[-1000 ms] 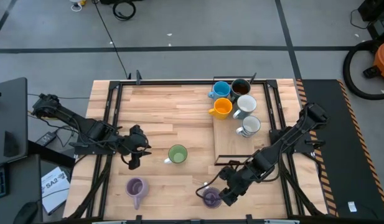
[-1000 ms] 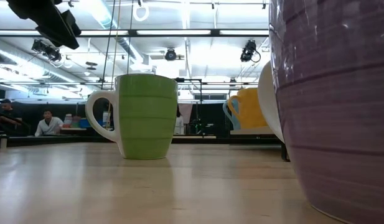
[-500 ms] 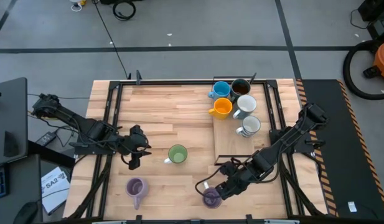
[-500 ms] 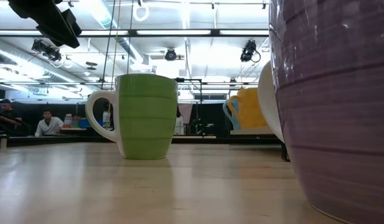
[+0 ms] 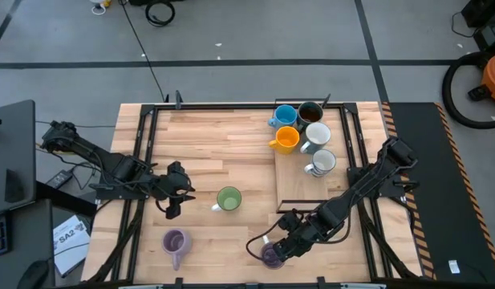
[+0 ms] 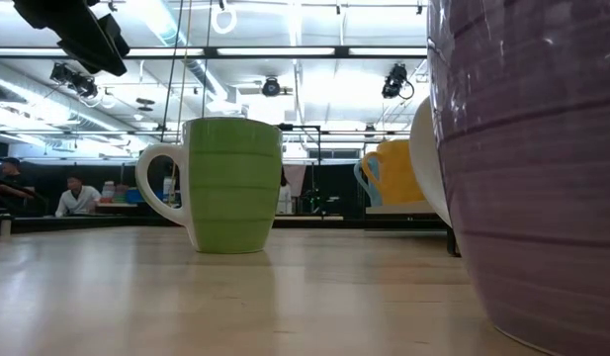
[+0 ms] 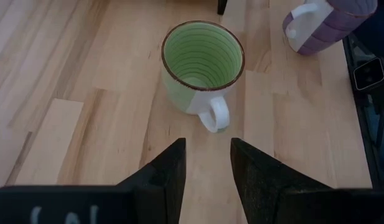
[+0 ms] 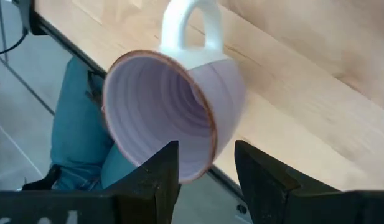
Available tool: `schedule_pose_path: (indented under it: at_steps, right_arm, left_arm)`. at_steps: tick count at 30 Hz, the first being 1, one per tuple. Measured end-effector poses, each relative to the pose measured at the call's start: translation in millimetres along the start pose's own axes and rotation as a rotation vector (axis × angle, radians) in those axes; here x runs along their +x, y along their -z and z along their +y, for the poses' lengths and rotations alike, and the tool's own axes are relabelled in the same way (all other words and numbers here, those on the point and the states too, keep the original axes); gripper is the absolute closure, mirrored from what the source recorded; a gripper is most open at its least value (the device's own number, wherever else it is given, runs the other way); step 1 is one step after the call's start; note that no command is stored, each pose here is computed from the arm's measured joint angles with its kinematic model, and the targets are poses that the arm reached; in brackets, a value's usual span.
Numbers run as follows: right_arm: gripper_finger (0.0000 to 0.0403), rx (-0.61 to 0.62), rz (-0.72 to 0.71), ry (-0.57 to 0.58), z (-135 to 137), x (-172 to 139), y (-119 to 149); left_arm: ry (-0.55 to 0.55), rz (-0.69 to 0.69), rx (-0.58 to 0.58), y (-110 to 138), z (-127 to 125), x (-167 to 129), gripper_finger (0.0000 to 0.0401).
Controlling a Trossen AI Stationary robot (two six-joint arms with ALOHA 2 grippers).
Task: Place coffee mugs
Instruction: Put the purple patterned mug on the shelf
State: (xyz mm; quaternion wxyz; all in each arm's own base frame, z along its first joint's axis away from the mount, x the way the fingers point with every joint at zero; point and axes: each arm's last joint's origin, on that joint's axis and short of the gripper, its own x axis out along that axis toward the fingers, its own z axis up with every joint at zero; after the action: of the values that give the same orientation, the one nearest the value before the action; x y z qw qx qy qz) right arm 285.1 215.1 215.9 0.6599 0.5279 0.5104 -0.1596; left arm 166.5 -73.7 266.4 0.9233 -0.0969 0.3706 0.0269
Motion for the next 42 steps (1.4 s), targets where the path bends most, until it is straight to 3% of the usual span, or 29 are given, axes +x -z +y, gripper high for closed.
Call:
schedule_pose_path:
  at_steps: [18, 34, 42]
  right_arm:
    - [0.0247, -0.002, 0.048, 0.038, -3, 18, 1]
    - [0.0383, -0.010, 0.048, 0.029, -2, 18, 1]
    - [0.0383, -0.065, 0.059, 0.031, -3, 18, 1]
  left_arm:
    - [0.006, -0.010, -0.003, -1, -1, 0, 0.0269]
    - [0.006, -0.010, -0.002, -1, -1, 0, 0.0269]
    - [0.006, -0.010, -0.002, -1, -1, 0, 0.0269]
